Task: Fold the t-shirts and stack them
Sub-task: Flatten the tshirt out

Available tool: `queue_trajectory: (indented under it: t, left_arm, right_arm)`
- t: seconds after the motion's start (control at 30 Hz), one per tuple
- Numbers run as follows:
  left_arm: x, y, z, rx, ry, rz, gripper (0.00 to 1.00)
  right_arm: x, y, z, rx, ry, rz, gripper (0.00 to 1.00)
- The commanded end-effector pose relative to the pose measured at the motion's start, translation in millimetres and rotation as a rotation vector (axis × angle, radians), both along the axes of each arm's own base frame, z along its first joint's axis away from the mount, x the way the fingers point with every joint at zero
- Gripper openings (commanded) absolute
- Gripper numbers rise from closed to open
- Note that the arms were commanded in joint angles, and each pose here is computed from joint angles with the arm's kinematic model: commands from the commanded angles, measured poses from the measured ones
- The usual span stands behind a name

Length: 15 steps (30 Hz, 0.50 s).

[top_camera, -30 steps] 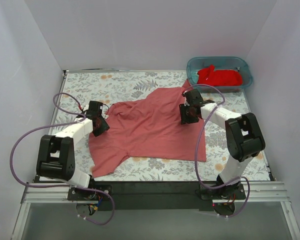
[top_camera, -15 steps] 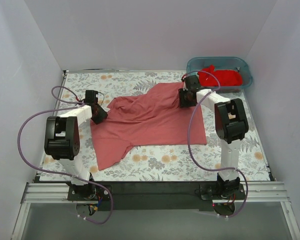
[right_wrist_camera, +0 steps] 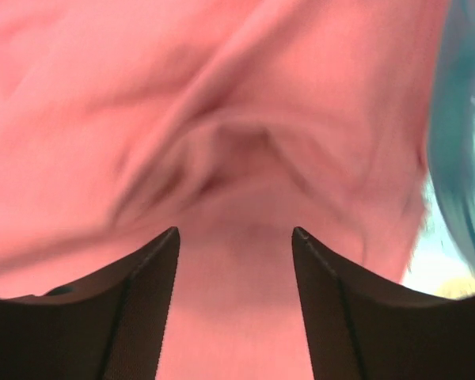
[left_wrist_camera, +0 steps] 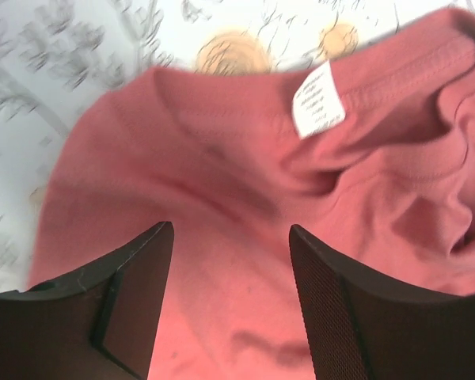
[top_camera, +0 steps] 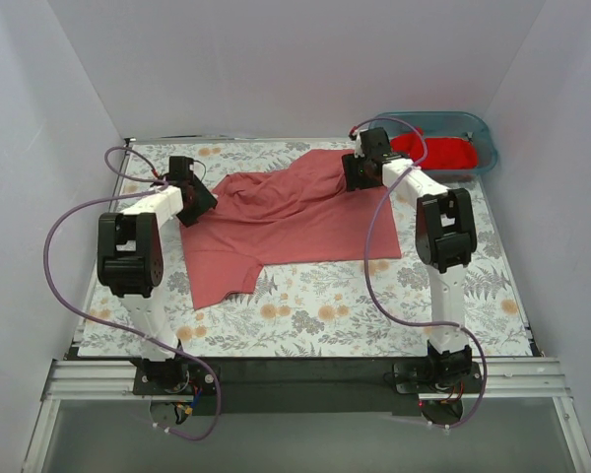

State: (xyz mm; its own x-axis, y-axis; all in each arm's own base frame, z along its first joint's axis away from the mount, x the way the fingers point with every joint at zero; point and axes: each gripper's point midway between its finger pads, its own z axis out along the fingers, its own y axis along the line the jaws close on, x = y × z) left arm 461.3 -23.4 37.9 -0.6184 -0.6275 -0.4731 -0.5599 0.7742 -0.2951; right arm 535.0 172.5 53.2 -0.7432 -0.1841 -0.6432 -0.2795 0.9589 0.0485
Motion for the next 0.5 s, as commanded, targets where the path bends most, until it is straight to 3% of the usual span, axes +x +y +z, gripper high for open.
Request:
queue_trajectory:
  t: [0.0, 0.13, 0.27, 0.47]
  left_arm:
    - [-19.5, 11.8, 64.7, 0.087, -0.082, 0.003, 0.6]
    - [-76.4, 18.7, 80.2, 0.15, -0.037, 0.011, 0.61]
    - [-150.1, 23.0, 59.0, 0.158, 0.073, 0.009, 0.61]
    - [-194.1, 16.1, 31.3, 0.105, 0.157, 0.022, 0.6]
  right_arm:
    - [-26.4, -4.2, 77.6, 0.051, -0.076, 0.002, 0.7]
    - [-78.2, -8.6, 78.6, 0.09, 0.007, -0.004, 0.74]
    - [-142.7, -21.3, 56.9, 0.079, 0.107, -0.029, 0.74]
    - [-200.9, -24.2, 37.0, 0.07, 0.176, -0.019, 0.73]
